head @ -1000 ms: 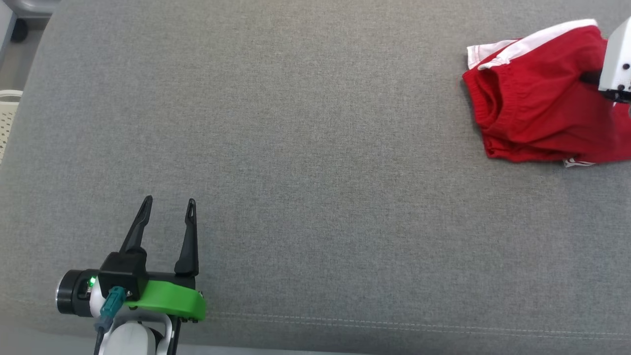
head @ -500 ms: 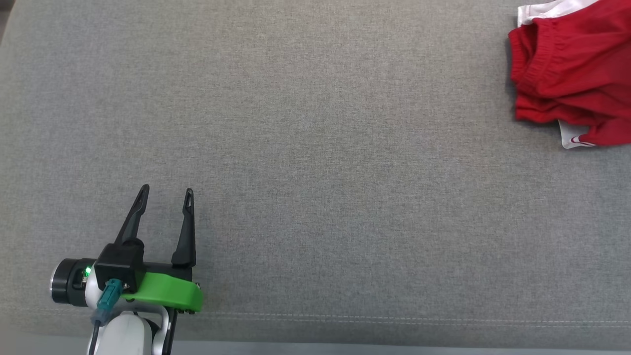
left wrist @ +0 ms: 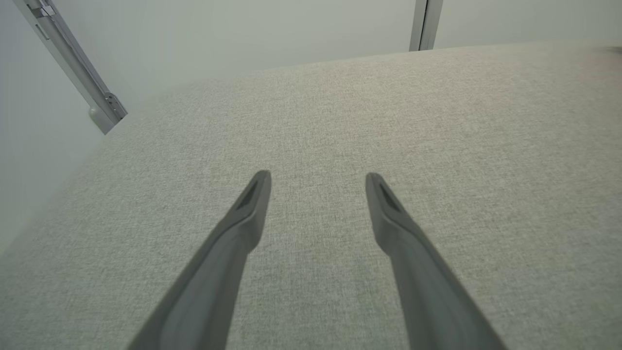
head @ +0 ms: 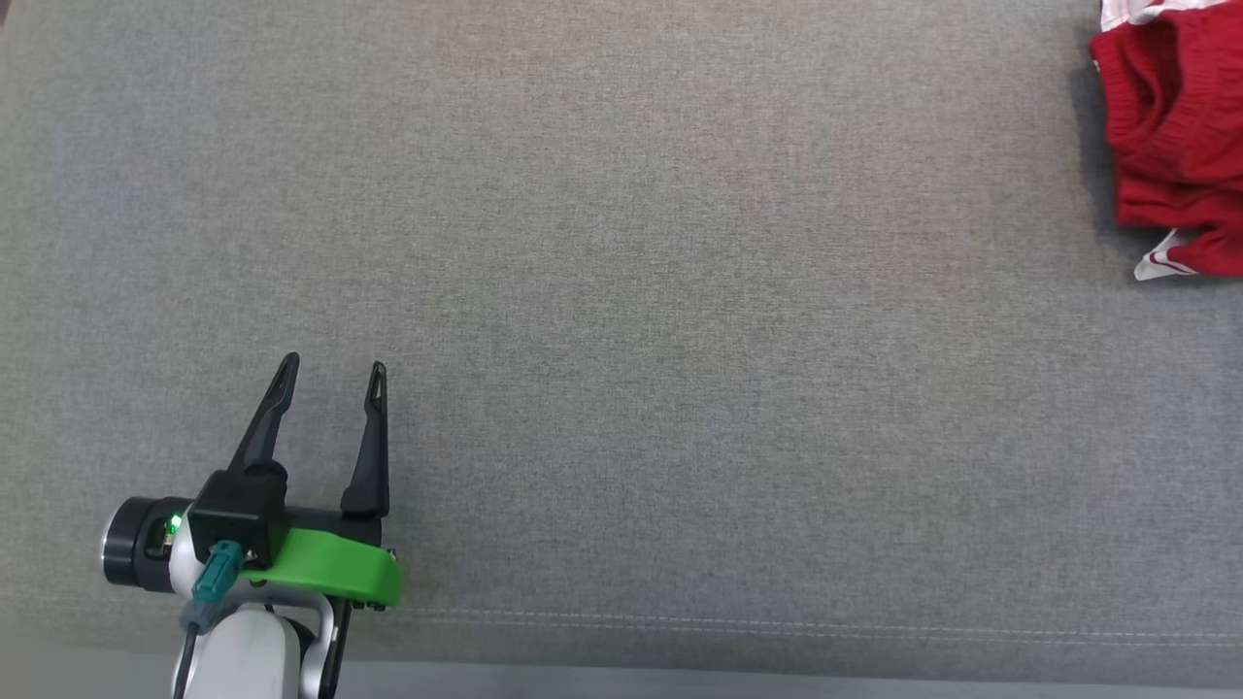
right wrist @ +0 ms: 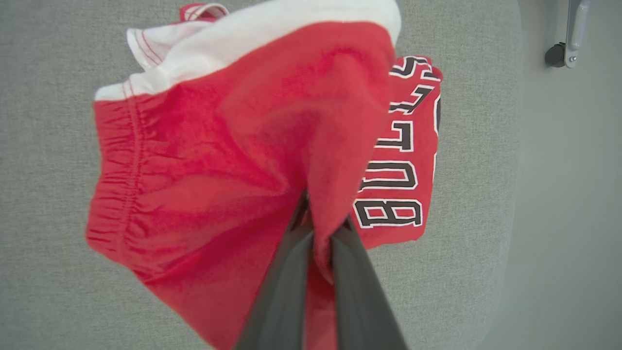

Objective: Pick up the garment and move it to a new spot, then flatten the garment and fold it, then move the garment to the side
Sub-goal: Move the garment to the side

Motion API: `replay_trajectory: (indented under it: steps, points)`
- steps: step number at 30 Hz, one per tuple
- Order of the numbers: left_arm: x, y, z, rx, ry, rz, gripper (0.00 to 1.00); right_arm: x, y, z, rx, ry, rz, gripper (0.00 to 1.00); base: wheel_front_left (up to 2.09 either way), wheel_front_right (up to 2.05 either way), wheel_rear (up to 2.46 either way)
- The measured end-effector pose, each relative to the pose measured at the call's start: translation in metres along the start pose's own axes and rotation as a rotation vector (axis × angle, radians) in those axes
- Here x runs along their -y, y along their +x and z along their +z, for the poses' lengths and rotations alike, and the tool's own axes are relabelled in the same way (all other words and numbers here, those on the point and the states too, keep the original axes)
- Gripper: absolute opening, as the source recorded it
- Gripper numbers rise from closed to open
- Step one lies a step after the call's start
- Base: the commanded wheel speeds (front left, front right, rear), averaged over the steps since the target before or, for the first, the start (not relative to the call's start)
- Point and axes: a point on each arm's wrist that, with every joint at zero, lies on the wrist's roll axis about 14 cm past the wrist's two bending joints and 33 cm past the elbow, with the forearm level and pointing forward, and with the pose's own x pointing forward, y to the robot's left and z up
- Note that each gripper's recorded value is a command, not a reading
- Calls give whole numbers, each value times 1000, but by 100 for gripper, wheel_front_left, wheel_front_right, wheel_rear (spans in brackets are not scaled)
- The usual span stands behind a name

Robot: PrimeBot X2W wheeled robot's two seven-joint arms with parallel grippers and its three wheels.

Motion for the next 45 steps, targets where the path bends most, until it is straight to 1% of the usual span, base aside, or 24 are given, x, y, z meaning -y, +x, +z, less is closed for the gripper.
replay_trajectory:
  steps: [3,6,8,17,19,20,21,22,27,31,33,36,39,41,45]
  points:
    - [-3,-1,-1,-4,1,9,100,10,1,0,-12,-38,-52,0,0,0,0]
    - [-6,-3,-2,-7,3,18,100,18,1,1,-17,-39,-77,0,0,0,0]
    - [-7,-4,-2,-9,3,22,100,21,3,0,-26,-65,-103,0,0,0,0]
    - [-8,-3,-5,-17,1,28,100,27,8,-1,-30,-106,-140,0,0,0,0]
    - [-8,-3,-6,-18,1,27,100,31,7,1,-18,-130,-163,0,0,0,0]
    - [-8,-3,-6,-18,0,28,100,33,7,1,-18,-135,-170,2,0,0,0]
    - [-8,-3,-6,-18,0,28,100,33,7,1,-18,-136,-173,47,0,0,0]
    - [-8,-3,-6,-18,0,28,100,34,6,1,-17,-138,-176,100,0,0,0]
    - [-8,-3,-5,-17,-1,30,100,39,4,6,14,-175,-208,100,0,0,0]
    - [-8,-3,-5,-16,-1,30,100,38,4,9,32,-182,-210,100,0,0,0]
    - [-8,-3,-4,-13,-2,31,100,34,2,16,73,-186,-199,100,0,0,0]
    - [-9,-3,-1,-6,-2,34,100,20,-4,35,187,-183,-152,100,0,0,0]
    - [-10,-5,4,9,-2,38,100,1,-13,56,344,-146,-82,100,0,0,0]
    - [-12,-6,9,22,-1,43,100,-10,-15,61,412,-148,-52,100,0,0,0]
    - [-13,-10,19,51,-1,53,100,-34,-23,67,552,-72,40,100,0,0,0]
